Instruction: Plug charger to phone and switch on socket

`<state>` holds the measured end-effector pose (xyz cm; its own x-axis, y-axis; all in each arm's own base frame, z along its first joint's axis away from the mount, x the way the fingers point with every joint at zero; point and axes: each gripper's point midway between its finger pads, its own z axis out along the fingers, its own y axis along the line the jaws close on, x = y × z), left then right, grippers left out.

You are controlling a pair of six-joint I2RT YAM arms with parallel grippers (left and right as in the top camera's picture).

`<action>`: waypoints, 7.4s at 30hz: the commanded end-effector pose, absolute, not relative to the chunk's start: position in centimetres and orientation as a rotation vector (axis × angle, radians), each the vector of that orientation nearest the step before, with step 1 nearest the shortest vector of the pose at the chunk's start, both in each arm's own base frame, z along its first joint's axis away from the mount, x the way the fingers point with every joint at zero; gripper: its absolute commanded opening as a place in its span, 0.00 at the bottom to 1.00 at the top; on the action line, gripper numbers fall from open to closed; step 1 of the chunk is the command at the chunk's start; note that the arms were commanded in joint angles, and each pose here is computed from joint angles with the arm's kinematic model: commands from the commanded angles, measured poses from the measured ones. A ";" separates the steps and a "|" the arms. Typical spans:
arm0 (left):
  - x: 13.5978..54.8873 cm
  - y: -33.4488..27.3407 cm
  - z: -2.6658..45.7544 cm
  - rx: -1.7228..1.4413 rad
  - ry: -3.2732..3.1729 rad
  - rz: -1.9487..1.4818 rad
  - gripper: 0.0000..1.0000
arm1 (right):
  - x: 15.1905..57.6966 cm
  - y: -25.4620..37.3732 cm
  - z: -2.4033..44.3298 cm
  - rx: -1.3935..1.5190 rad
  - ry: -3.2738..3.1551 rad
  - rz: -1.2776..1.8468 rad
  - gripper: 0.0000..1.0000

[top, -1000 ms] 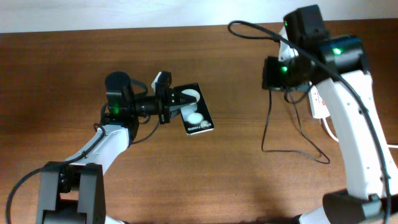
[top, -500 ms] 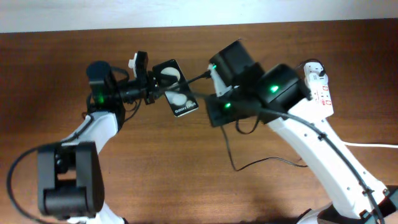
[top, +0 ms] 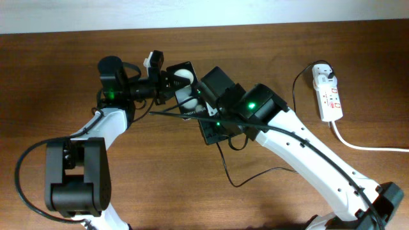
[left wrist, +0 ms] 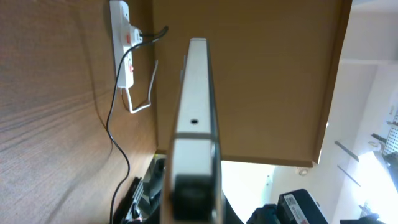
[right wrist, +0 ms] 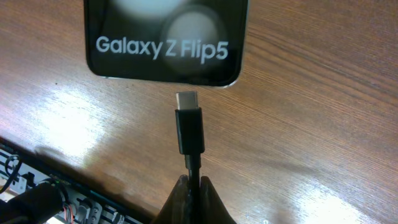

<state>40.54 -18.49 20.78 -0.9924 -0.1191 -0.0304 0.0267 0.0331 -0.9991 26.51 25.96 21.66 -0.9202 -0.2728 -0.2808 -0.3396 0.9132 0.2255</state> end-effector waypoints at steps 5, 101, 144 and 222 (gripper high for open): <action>41.5 -18.3 21.6 -0.122 2.160 -2.094 0.00 | 25.4 27.5 22.1 -0.513 2.775 0.360 0.04; 37.5 -20.0 22.1 0.310 2.131 -2.148 0.00 | 28.3 25.4 26.4 -0.352 2.549 0.253 0.63; 40.7 -30.7 19.1 0.361 2.460 -1.130 0.00 | 19.5 9.8 39.8 -0.085 2.164 0.263 0.99; 41.8 -26.8 -1.0 0.093 3.012 -0.923 0.99 | 20.4 10.1 33.6 -0.124 2.435 -0.030 0.99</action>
